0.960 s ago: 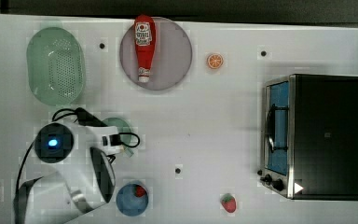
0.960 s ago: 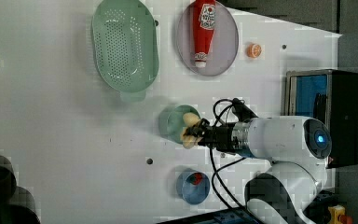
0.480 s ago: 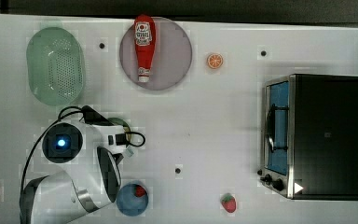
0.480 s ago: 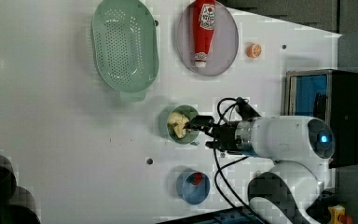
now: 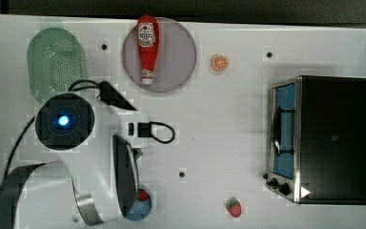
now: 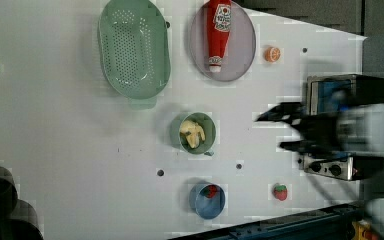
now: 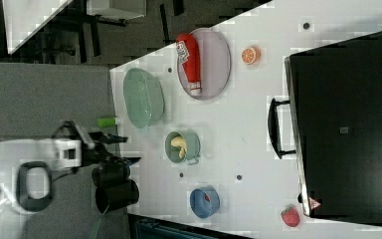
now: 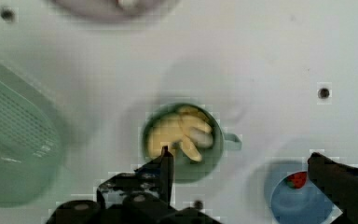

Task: Pick Banana and place it in mug.

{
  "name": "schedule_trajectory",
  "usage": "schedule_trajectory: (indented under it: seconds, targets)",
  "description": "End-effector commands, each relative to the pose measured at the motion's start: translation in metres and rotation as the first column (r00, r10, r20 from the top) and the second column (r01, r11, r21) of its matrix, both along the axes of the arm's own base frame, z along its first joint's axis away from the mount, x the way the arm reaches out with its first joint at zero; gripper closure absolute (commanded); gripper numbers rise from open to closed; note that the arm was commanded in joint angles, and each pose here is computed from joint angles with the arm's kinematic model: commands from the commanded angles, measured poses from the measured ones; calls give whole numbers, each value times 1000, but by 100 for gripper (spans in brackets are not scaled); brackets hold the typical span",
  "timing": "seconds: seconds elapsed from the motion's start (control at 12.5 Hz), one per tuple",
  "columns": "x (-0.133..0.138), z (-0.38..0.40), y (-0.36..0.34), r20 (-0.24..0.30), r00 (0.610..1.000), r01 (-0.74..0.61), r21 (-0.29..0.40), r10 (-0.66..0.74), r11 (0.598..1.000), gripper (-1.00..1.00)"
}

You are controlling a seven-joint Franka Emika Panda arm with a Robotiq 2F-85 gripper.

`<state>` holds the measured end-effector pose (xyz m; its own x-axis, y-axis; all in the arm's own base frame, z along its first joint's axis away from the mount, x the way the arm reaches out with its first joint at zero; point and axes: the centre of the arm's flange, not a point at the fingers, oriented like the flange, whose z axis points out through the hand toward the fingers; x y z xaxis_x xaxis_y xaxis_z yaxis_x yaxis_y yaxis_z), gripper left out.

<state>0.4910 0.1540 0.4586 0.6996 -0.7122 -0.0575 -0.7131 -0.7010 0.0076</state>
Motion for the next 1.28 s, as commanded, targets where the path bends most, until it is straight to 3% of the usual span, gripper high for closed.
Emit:
schedule_trajectory:
  seconds: [0.08, 0.24, 0.56, 1.28]
  targets:
    - [1, 68, -66, 34, 996, 82, 1, -82, 997, -100]
    - [0, 99, -105, 27, 996, 87, 6, -87, 996, -100]
    - [-10, 136, -172, -7, 992, 126, -78, -127, 989, -100]
    - [-10, 136, -179, -17, 990, 139, -76, -141, 987, -100]
